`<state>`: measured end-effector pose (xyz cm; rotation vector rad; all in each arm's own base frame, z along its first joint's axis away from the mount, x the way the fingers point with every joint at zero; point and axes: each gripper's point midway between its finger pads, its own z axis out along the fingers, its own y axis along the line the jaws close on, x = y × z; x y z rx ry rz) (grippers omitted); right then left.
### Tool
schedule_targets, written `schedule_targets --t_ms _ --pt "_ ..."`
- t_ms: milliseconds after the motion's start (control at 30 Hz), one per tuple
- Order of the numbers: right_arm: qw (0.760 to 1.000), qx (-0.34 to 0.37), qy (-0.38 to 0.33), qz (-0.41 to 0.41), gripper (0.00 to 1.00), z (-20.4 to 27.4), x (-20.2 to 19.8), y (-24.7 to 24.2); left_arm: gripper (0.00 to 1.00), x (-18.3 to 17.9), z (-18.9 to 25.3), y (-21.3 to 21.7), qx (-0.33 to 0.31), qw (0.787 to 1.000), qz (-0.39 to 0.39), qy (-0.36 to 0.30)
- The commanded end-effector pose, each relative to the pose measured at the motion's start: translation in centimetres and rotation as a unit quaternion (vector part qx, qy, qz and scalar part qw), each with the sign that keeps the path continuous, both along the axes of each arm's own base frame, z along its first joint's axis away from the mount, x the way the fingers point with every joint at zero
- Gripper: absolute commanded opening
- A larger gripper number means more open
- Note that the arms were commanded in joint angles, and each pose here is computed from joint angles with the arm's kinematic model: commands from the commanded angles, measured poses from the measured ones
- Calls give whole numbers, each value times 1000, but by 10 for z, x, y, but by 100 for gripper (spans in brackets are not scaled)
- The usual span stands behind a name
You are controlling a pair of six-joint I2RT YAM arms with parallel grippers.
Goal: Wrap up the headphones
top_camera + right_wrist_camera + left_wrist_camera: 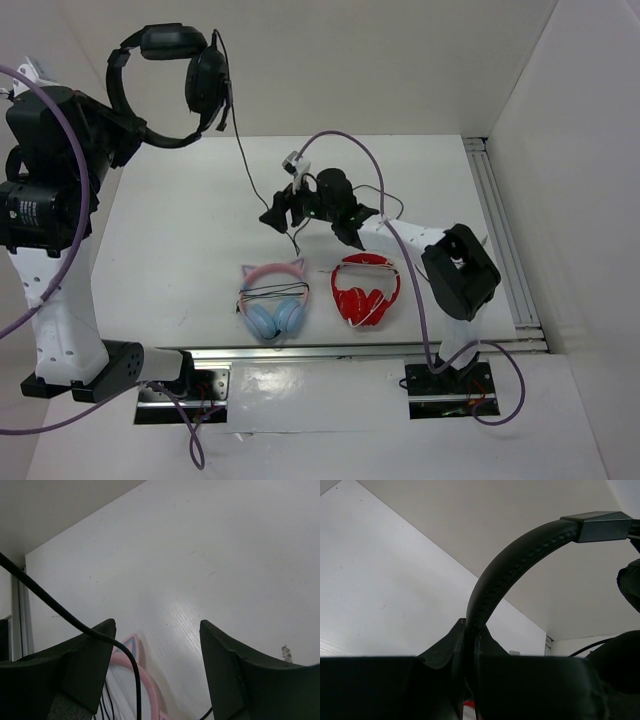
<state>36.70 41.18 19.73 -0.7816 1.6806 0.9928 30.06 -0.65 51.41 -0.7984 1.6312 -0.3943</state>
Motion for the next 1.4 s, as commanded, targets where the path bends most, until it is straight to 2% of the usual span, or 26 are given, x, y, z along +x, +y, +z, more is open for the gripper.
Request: schedule_targets --t_ms 0,67,133,167,200,233,267,400,433,467,500,533,600,667,733,833,1000,1167,1367 --pt "998 32 -10 47 75 7 -11 20 0 -4 27 -4 -3 999 -12 -48" --pt "999 31 -4 42 74 -2 -8 22 0 -2 24 -7 -9 999 -17 -44" --pt "999 35 -4 34 60 -8 -3 24 0 0 22 -7 -9 999 -17 -43" --pt "999 29 3 34 50 -19 -3 24 0 0 22 -7 -14 999 -16 -43" --pt "999 30 7 26 21 -19 -1 23 0 0 22 -7 -14 999 -16 -43" --pt "999 22 15 19 8 -32 1 22 0 0 22 -5 -13 999 -10 -44" --pt "1000 16 19 8 1 -39 5 21 0 6 19 -3 -15 999 -1 -38" --pt "999 -7 17 -51 0 -34 2 14 0 29 -9 11 3 999 40 4" --pt "998 -5 -7 -67 0 -6 -1 12 0 33 -15 21 11 998 67 14" --pt "994 -45 -22 -98 0 -6 -6 10 0 38 -21 26 16 996 82 21" --pt "991 -56 -32 -116 0 5 -8 8 0 41 -34 34 23 994 99 39" --pt "990 -47 -52 -126 0 36 -10 8 0 49 -46 36 22 992 108 54" --pt "986 -74 -55 -138 0 39 -13 5 0 64 -68 43 4 992 99 77" --pt "985 -83 -67 -137 0 52 -15 5 0 74 -81 26 -21 994 50 92" --pt "979 -101 -67 -162 0 46 -1 -1 0 85 -89 14 -48 995 4 93" --pt "976 -130 -48 -169 0 19 13 -8 0 88 -91 5 -70 993 -13 96" --pt "985 -132 -41 -108 0 18 -14 13 0 83 -88 26 -64 992 53 94" --pt "990 -120 -61 -40 0 53 -58 52 0 87 -90 36 -55 991 77 97" --pt "990 -112 -83 22 0 94 -111 77 0 95 -99 47 -48 988 108 100"
